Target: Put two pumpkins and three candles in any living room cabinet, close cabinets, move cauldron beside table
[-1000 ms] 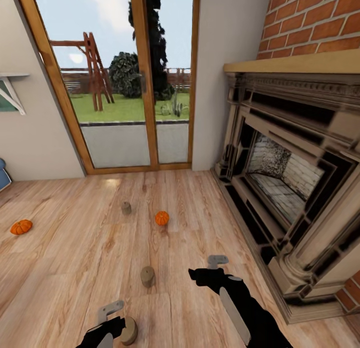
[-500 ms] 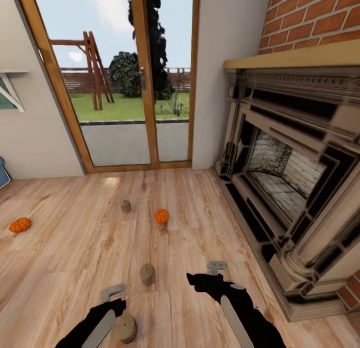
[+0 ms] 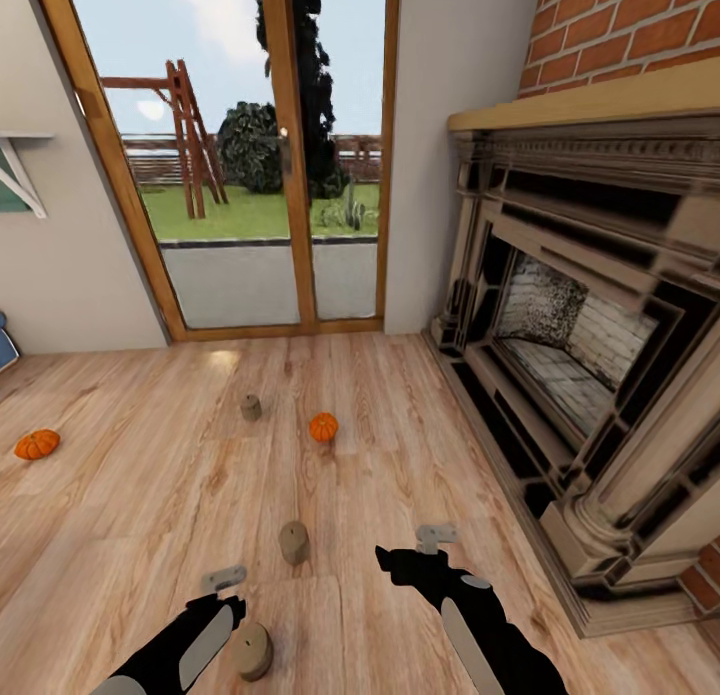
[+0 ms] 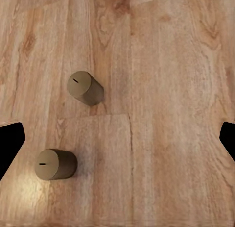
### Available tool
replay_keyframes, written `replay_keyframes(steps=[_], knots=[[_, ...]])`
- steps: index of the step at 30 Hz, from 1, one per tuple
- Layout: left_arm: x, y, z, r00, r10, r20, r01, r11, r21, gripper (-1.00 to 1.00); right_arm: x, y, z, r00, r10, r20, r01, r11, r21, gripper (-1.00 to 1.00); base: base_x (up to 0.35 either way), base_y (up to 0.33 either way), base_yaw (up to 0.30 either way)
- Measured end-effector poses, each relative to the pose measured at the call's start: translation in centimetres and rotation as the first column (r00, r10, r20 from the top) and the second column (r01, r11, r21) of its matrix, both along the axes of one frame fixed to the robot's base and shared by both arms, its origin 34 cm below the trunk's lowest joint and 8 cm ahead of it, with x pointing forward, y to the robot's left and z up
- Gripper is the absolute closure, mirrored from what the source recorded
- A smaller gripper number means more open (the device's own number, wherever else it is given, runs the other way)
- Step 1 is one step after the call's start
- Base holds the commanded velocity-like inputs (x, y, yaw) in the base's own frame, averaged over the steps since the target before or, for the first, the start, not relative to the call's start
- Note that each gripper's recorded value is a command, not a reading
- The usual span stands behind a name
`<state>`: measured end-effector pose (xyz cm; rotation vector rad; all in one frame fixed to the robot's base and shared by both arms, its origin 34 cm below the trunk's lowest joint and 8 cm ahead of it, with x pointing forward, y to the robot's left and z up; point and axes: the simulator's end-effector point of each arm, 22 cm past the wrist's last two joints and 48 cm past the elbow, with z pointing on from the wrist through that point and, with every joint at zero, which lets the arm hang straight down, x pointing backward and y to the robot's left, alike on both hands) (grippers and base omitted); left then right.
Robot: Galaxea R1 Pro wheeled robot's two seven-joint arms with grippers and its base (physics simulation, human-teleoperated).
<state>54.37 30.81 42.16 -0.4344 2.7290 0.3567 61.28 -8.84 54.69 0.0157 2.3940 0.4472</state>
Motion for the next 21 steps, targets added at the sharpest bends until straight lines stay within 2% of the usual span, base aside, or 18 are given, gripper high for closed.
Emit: replay_keyframes(steps=[2, 5, 14, 21], knots=[[-0.4, 0.4, -0.7, 1.000, 0.010, 0.005, -0.010, 1.000, 0.011, -1.00, -0.4, -0.1, -1.0, 1.000, 0.001, -0.013, -0.001, 1.000, -0.003, -1.00, 0.000, 0.000, 0.000], [-0.3, 0.0, -1.3, 1.000, 0.007, 0.018, -0.007, 1.000, 0.009, -1.00, -0.2, -0.3, -1.6, 1.000, -0.012, 0.007, 0.012, 1.000, -0.005, -1.00, 0.000, 0.000, 0.000], [5.2, -0.7, -0.4, 0.994, -0.020, 0.106, 0.024, 0.999, -0.033, -1.00, -1.3, -1.0, -5.2, 1.000, -0.025, -0.009, 0.025, 1.000, -0.016, -1.00, 0.000, 0.000, 0.000], [5.0, -0.9, -1.8, 0.996, -0.030, 0.086, 0.033, 0.999, -0.039, -1.00, -1.6, -1.1, -6.7, 1.000, -0.025, -0.009, 0.024, 1.000, -0.015, -1.00, 0.000, 0.000, 0.000]])
